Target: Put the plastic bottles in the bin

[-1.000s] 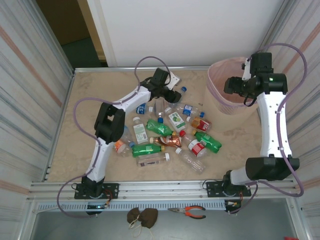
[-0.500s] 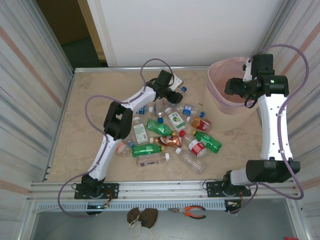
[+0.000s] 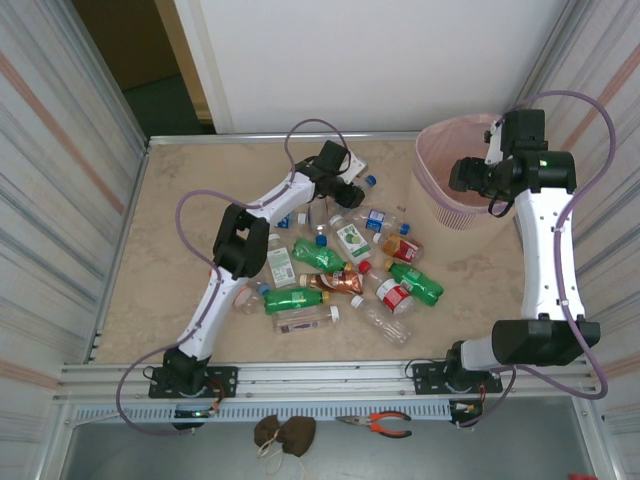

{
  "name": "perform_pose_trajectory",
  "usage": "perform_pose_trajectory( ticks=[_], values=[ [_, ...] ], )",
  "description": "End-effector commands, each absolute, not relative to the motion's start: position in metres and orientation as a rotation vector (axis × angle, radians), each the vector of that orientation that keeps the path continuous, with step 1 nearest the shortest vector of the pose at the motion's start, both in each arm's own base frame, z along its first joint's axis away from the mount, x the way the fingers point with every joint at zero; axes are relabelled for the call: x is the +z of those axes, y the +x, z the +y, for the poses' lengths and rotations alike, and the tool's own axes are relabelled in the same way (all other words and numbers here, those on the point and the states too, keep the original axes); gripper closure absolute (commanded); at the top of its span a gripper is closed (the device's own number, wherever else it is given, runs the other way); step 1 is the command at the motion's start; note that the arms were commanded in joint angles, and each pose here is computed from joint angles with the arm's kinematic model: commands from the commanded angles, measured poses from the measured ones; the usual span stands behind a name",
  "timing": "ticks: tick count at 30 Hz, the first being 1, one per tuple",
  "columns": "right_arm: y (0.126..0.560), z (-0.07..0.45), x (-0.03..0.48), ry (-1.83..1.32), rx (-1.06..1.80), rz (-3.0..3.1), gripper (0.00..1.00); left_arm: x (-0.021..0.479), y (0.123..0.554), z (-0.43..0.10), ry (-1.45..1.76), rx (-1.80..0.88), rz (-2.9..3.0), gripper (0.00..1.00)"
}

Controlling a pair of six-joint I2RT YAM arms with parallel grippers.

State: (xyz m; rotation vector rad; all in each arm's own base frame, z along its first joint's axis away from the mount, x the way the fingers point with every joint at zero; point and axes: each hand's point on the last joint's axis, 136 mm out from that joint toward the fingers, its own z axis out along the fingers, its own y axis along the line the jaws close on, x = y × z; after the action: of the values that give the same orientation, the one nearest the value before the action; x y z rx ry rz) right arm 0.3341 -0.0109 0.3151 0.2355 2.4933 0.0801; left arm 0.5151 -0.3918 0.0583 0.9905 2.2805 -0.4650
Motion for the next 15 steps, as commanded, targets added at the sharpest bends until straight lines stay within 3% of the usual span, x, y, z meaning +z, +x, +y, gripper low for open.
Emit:
perform_pose_trajectory(
  ticks=[1,7,15],
  values=[
    [0.327,-0.012,0.327,0.260,0.086,2.451,0.24,0.065,0.513,-0.396,1.018,-0.461,2.265,0.50],
    [0.327,-0.009,0.339,0.254,0.111,2.401,0.25,0.105,0.522,-0.395,0.978,-0.470,2.192,0.53],
    [0.323,0.003,0.365,0.212,0.191,2.274,0.24,0.199,0.528,-0.387,0.888,-0.554,2.041,0.54]
  ],
)
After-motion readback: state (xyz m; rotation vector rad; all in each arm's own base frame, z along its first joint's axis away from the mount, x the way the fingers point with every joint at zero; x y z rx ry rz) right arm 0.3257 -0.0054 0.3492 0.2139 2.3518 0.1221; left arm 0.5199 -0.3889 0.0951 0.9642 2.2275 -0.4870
